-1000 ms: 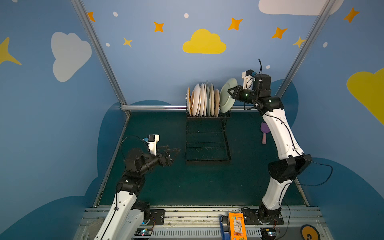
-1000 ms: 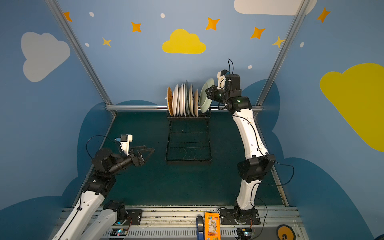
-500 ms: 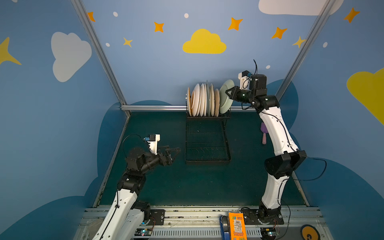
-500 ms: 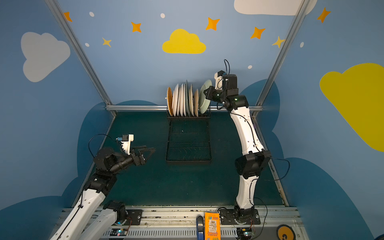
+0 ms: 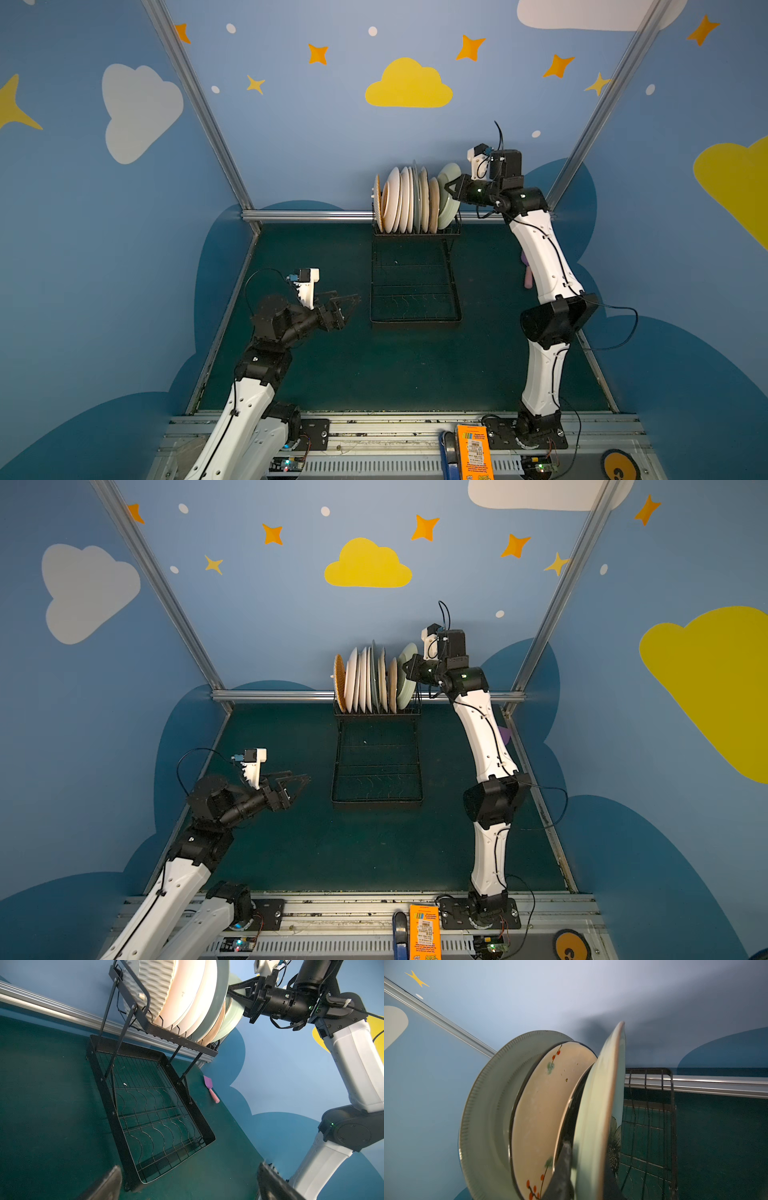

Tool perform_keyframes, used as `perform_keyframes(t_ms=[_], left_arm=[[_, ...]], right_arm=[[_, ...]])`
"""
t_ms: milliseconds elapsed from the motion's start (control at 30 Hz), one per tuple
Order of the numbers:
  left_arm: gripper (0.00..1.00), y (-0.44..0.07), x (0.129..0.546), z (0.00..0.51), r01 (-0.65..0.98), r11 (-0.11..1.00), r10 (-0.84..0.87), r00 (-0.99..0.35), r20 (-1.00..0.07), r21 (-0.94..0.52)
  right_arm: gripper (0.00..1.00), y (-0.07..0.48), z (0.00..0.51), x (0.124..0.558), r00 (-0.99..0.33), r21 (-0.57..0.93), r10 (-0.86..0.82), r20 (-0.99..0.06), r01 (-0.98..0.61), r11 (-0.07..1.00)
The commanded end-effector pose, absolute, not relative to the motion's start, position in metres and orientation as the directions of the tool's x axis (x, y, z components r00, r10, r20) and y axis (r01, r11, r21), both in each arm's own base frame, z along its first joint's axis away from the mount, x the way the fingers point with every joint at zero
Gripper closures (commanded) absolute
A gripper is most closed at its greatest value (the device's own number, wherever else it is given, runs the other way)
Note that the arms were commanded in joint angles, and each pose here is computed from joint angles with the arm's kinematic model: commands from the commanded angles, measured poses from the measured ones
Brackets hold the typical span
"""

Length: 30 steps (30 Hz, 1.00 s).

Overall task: Load the plates into the dish rack
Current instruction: 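Lower the floral plate into the rack slot with right gripper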

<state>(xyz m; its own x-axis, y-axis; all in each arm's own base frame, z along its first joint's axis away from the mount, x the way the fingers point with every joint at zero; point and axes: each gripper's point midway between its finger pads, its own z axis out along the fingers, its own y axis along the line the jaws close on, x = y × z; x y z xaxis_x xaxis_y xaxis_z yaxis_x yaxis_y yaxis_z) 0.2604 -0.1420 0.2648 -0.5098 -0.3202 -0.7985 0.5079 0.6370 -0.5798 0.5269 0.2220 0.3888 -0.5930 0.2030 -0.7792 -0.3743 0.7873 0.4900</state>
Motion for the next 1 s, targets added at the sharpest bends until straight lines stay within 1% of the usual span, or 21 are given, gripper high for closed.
perform_keyframes(t_ms=[0, 700, 967], left_arm=[[0.00, -0.141, 0.261, 0.272, 0.522, 0.646, -0.311, -0.486, -0.817, -0.557], [0.00, -0.134, 0.268, 0.254, 0.442, 0.676, -0.339, -0.523, -0.782, -0.589], [0.00, -0.135, 0.272, 0.255, 0.414, 0.672, -0.349, -0.554, -0.756, -0.613]], right_arm=[[1.00, 0.220, 0.434, 0.525, -0.461, 0.411, 0.192, -0.866, -0.440, 0.798], [1.00, 0.229, 0.394, 0.538, -0.501, 0.337, 0.097, -0.860, -0.414, 0.845], [1.00, 0.234, 0.375, 0.543, -0.533, 0.342, 0.078, -0.842, -0.418, 0.841]])
